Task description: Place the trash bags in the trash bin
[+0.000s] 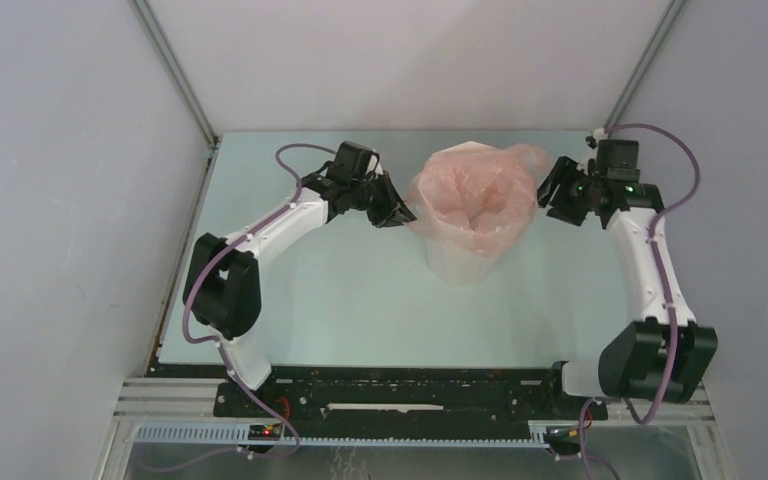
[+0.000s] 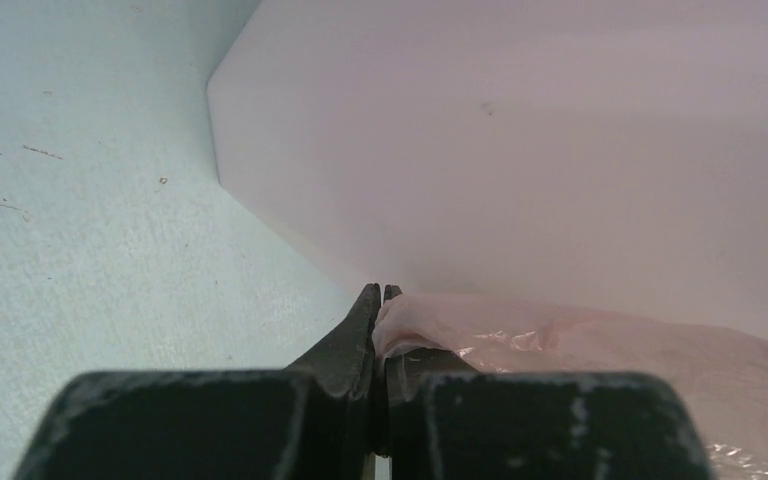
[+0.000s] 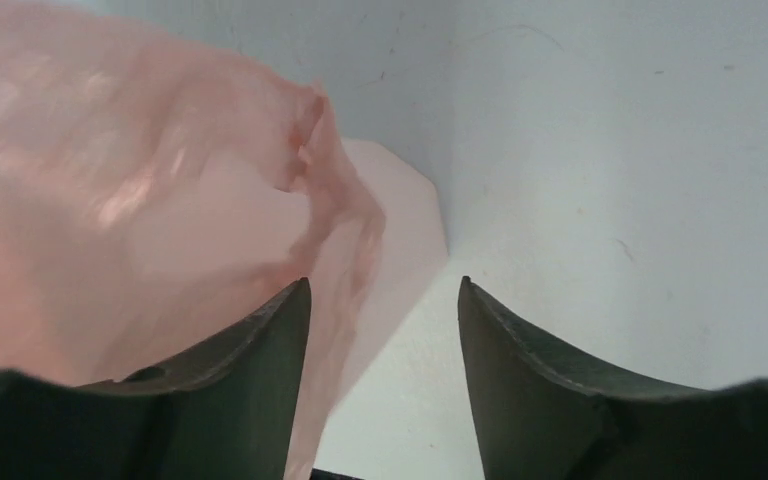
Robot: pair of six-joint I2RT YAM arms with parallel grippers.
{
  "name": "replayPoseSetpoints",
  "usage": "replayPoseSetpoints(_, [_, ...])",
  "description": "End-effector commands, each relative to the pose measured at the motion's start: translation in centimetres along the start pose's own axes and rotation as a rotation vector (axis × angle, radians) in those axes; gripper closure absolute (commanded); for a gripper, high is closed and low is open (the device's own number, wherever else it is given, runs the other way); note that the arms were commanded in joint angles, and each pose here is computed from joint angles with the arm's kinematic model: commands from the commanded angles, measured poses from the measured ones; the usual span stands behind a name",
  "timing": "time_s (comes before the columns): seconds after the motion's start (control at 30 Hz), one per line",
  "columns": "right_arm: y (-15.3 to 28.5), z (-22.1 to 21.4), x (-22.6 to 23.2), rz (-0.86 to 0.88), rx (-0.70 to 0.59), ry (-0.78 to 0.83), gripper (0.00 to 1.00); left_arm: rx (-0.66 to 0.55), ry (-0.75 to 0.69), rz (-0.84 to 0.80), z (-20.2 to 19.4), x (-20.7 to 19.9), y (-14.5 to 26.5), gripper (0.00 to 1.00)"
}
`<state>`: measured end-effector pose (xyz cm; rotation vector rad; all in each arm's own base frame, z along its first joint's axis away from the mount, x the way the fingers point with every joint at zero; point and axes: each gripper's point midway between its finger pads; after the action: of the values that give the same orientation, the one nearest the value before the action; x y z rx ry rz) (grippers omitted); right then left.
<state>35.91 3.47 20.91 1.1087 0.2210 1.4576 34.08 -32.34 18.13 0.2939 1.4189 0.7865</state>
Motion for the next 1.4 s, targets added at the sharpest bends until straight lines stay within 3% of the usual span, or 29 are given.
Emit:
replayPoseSetpoints(0.0, [7.6, 2.6, 1.5, -0.004, -0.166, 0.025, 0.32, -0.029, -0.06, -0.042, 1.0, -2.2, 1.1, 0.94])
replayPoseSetpoints(0.27, [11.1, 7.7, 4.9, 0.033, -0.28, 0.02, 0.29, -0.008, -0.065, -0.041, 0.5, -2.2, 1.5, 0.94])
replayPoseSetpoints(0.47, [9.0, 7.6, 10.7, 0.256, -0.092, -0.087, 0.26, 0.001, -0.076, -0.059, 0.6, -2.9, 1.7, 0.94])
replayPoseSetpoints(0.6, [8.1, 7.9, 13.5, 0.292, -0.136, -0.047, 0.27, -0.004, -0.082, -0.064, 0.8, -3.2, 1.7, 0.95])
replayPoseSetpoints(0.67, [6.8, 7.4, 14.2, 0.287, -0.11, -0.063, 0.35, -0.002, -0.083, -0.067, 0.8, -3.3, 1.7, 0.95])
replayPoseSetpoints(0.73, [5.7, 7.4, 13.8, 0.242, -0.108, -0.097, 0.57, -0.005, -0.085, -0.067, 0.8, -3.3, 1.7, 0.95])
replayPoseSetpoints(0.93, [3.0, 9.0, 13.7, 0.186, -0.163, -0.158, 0.75, -0.002, -0.089, -0.059, 0.7, -3.0, 1.7, 0.95])
replayPoseSetpoints(1.2, [-3.3, 10.9, 11.9, 0.103, -0.151, -0.378, 0.76, 0.0, -0.092, -0.031, 1.0, -1.7, 0.5, 0.96])
replayPoseSetpoints(1.37, [-7.0, 9.4, 10.4, 0.067, -0.055, -0.378, 0.73, 0.012, -0.09, -0.03, 1.1, -1.3, -0.3, 0.96])
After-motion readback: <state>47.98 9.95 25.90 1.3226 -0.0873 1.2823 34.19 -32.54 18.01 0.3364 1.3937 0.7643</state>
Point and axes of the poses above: each gripper's point midway between its finger pads, its own y axis back along the fingers, its own x axis along the line the jaws close on, z = x × y, and after that the axes turned 1 degree about -y, right-handed
